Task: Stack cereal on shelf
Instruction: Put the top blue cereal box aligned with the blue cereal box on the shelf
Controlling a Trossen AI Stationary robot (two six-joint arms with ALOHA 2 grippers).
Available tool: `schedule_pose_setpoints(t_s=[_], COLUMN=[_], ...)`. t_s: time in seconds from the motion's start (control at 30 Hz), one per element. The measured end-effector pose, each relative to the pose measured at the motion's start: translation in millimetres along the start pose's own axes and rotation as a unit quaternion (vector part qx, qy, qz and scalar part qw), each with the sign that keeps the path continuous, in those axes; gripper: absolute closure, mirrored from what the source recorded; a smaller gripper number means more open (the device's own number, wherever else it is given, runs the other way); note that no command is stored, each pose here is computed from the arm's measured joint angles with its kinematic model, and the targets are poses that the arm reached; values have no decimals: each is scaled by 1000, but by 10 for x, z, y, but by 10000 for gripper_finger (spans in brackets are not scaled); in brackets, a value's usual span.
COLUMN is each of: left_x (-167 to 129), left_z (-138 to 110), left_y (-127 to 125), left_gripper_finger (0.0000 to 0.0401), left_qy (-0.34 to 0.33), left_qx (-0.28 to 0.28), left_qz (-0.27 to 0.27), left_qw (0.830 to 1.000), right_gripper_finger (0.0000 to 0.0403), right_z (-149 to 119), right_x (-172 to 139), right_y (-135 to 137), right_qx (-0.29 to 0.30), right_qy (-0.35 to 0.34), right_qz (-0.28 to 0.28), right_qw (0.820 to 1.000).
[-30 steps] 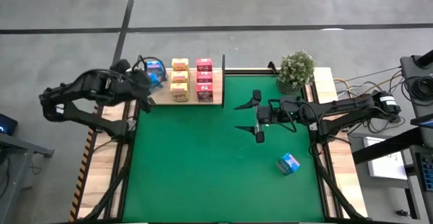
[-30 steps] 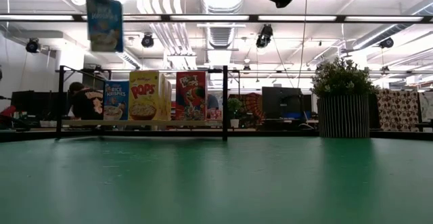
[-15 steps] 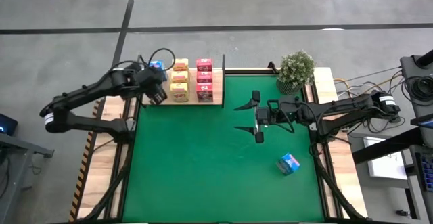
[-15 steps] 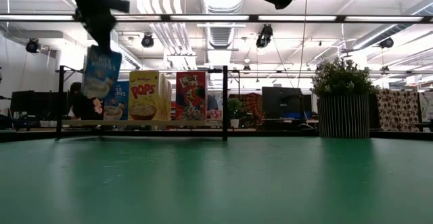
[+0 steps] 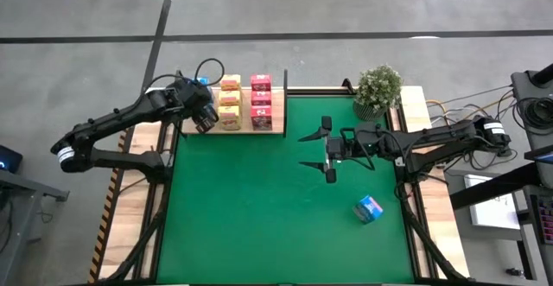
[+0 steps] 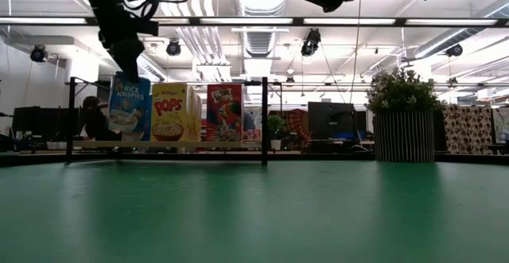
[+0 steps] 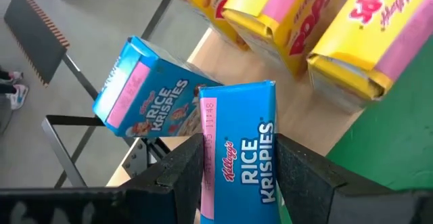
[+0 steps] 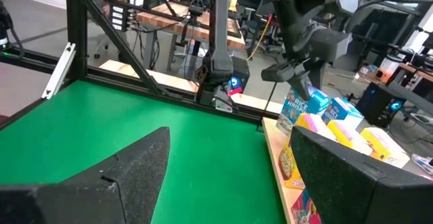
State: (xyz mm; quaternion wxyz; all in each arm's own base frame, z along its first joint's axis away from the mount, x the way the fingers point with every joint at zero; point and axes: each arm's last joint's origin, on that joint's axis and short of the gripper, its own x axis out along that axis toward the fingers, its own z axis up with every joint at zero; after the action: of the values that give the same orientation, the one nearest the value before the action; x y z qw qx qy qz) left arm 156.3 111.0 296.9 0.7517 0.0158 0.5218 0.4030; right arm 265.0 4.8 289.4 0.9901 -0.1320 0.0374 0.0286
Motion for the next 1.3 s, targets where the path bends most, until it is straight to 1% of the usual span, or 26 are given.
schedule_pose_setpoints(t_s=[0.2,0.3,0.5,0.63,0.77,0.93,1.03,1.17,1.2,1.23,1.3], left_x=[61,60,77,88,87,87,46,-91,-134,-179,-270], left_z=[-26,-9,-11,1,1,-1,7,48,67,89,135], left_y=[-31,-26,6,24,25,28,47,115,136,156,205], left_gripper_finger=[246,246,244,230,210,193,190,190,191,192,193], left_qy=[3,-6,-3,-8,-8,-7,-5,-10,-15,-23,-43], left_qx=[24,29,48,54,74,78,80,77,76,72,61], left_qz=[1,3,8,12,12,12,11,8,3,-13,-64], left_qw=[1000,1000,999,998,997,997,997,997,997,997,995], right_gripper_finger=[104,106,101,99,101,99,99,103,103,103,101], right_z=[-2,-6,-7,-7,-7,-8,-9,-8,-8,-8,-9], right_x=[1,0,0,0,0,0,1,0,0,0,1], right_y=[0,2,2,2,2,2,2,2,2,2,3], right_qx=[0,0,2,2,2,2,2,1,1,2,1], right_qy=[1,3,4,4,4,4,4,4,4,4,4], right_qz=[0,1,1,1,1,1,1,1,1,1,1], right_qw=[1000,1000,1000,1000,1000,1000,1000,1000,1000,1000,1000])
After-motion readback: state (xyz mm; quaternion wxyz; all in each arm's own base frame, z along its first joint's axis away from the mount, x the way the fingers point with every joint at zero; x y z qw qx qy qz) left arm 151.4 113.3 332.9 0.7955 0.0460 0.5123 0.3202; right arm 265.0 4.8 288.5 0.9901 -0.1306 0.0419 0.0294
